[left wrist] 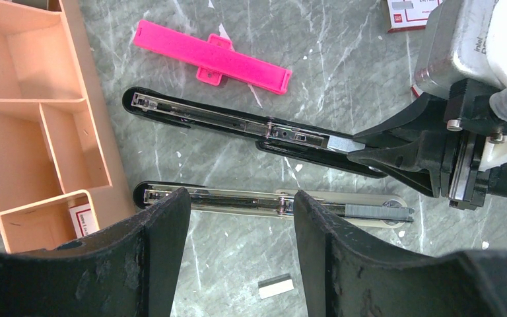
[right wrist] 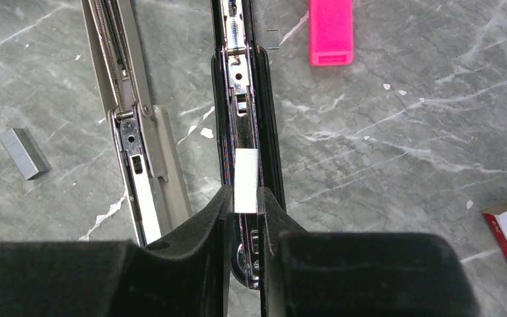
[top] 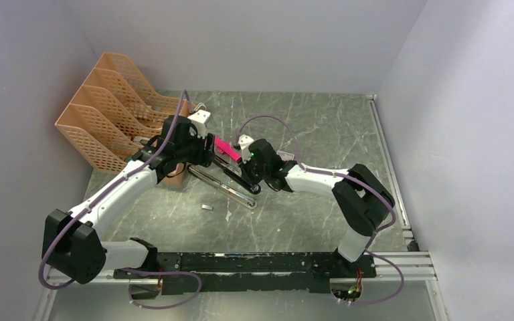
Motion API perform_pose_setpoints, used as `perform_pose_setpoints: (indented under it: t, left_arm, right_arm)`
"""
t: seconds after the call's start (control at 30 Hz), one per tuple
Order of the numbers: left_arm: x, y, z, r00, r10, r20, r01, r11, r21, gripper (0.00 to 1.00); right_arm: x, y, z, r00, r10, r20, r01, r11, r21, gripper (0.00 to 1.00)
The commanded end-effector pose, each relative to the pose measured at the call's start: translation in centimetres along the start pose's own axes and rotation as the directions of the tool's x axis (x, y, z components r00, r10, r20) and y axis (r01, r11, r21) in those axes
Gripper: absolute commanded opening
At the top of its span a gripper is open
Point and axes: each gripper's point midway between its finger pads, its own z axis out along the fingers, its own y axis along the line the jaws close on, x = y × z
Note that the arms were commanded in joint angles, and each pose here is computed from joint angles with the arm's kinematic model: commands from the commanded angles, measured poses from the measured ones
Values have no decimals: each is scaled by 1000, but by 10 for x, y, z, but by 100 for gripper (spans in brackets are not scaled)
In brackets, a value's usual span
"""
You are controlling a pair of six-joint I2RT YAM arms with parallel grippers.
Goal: Load the staples into the stapler
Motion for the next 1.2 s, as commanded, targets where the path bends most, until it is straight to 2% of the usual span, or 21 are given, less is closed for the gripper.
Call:
perform_pose_setpoints:
  t: [0.0,0.7,0.77,1.17]
  left_arm:
    - [-8,3,-3,999,5,41,-5,1000,-7,63]
    - [-8,3,-3,999,5,40,-4,1000,-9,63]
    - [-8,3,-3,999,5,40,-4,1000,-10,63]
    - [-8,3,-3,999,5,41,-4,1000,-8,63]
  right_arm:
    - [5,0,2,999,-11,-33,11,1000,4,0]
    - [16,-2,2,996,-21,-92,22,1000,11,0]
    - [2,-2,3,998,-24,-65,24,1000,13,0]
    - [-2,-2,5,997,-21,-68,22,1000,19,0]
